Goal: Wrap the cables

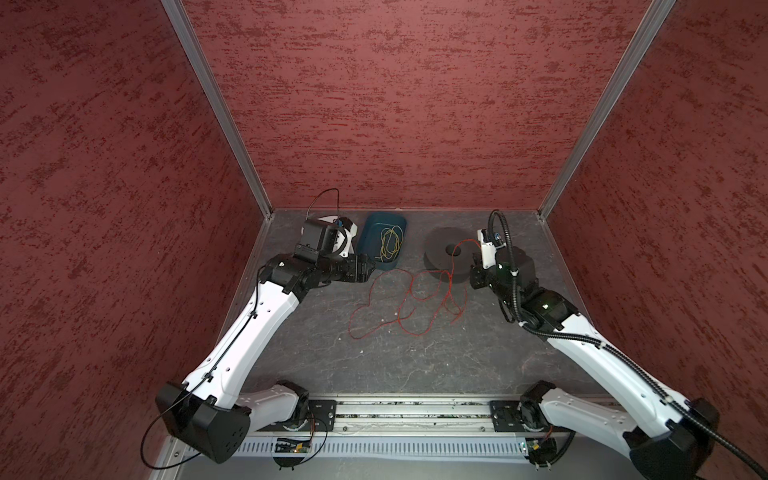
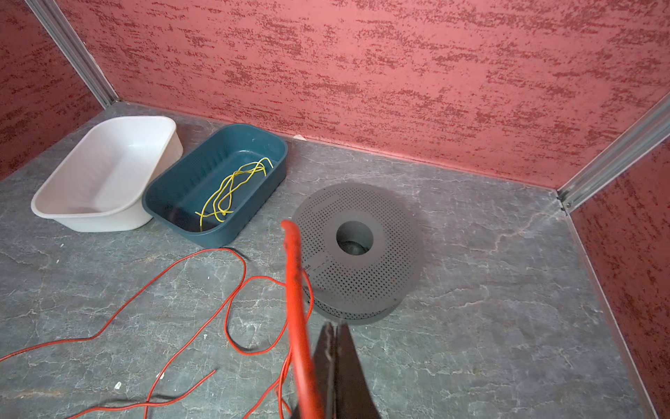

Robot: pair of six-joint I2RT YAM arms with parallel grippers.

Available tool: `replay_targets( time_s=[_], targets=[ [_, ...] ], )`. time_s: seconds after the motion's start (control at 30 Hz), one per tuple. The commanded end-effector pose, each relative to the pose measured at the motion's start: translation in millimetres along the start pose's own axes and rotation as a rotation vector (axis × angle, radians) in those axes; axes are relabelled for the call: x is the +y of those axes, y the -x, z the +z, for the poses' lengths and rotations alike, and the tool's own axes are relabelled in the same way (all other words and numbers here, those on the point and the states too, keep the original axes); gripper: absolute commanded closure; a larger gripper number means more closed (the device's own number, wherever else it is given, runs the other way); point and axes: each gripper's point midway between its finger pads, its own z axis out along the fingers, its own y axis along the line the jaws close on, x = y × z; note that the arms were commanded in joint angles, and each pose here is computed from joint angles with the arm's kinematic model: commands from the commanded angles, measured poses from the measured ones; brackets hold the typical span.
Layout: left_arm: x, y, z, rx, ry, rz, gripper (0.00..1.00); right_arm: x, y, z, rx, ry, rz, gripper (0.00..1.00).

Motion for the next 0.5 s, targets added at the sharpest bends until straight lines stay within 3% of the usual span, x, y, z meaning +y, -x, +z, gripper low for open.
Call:
replay_targets(
  time_s=[0.0, 0.2, 0.47],
  targets=[
    [4, -9, 11, 0.023, -0.015, -0.049, 0.23, -9, -4, -4, 0.000, -0.036, 0.007, 1.00],
    [38, -35, 31, 0.110, 0.140, -0.111, 0.23, -15, -4, -3, -0.003, -0.062, 0.019, 1.00],
    [55, -83, 52, 0.257, 0.226, -0.175, 0.27, -19, -6, 3, 0.007, -0.082, 0.029, 1.00]
  ],
)
